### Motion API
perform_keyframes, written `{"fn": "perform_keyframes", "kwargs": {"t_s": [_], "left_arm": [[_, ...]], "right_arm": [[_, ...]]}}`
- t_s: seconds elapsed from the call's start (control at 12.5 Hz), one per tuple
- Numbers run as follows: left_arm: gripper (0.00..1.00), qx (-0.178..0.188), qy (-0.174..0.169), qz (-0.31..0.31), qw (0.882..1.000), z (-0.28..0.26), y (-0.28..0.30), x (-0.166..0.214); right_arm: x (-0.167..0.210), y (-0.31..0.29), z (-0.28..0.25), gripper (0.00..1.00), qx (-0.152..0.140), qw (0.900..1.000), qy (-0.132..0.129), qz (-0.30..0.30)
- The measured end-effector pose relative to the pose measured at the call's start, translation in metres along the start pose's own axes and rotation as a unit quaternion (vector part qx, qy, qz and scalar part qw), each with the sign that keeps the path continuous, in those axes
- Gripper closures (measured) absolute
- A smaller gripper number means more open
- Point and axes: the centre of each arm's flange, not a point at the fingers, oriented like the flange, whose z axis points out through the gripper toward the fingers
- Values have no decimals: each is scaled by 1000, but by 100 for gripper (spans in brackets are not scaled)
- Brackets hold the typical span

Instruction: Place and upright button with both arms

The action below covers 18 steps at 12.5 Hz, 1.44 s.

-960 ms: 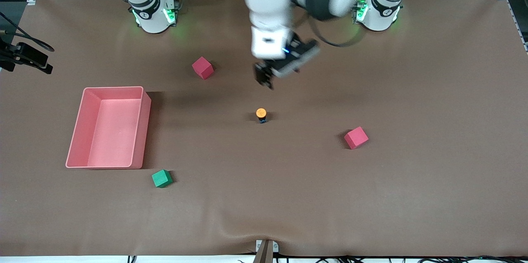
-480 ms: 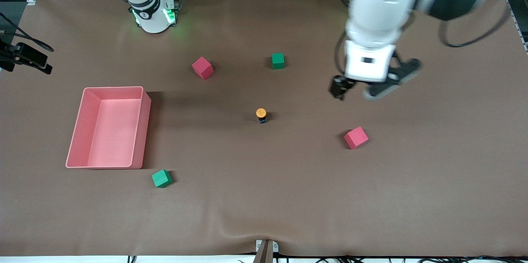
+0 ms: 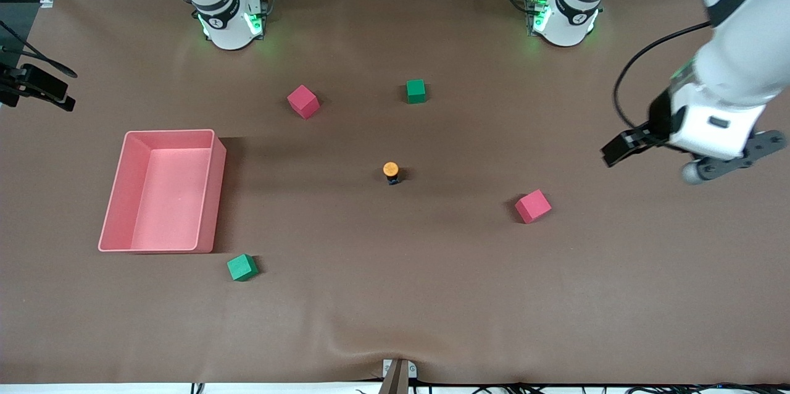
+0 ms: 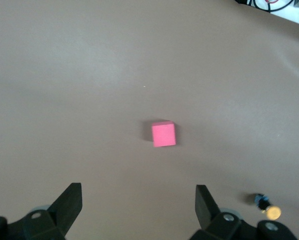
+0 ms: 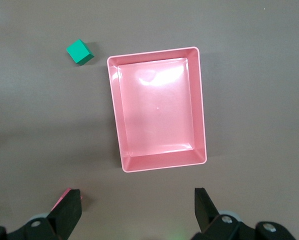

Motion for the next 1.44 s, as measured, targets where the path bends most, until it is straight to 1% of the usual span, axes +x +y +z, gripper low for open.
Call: {"fn": "perform_keyframes", "kwargs": {"t_s": [0.32, 0.48, 0.8, 1.12, 1.44], "left_arm": [[0, 5, -8, 58, 998, -31, -59, -8], [0, -2, -19, 67, 998, -33, -82, -19], [0, 1, -34, 88, 996, -27, -109, -51], [0, -5, -20, 114, 993, -30, -132, -77], [0, -8, -12, 126, 992, -32, -128, -82]], "right_arm": [[0, 0, 0, 0, 0, 1000, 0, 0], [0, 1, 0, 0, 0, 1000, 0, 1], [0, 3, -1, 0, 0, 1000, 1, 2], [0, 3, -1, 0, 0, 1000, 1, 3], [0, 4, -1, 0, 0, 1000, 1, 3]]}}
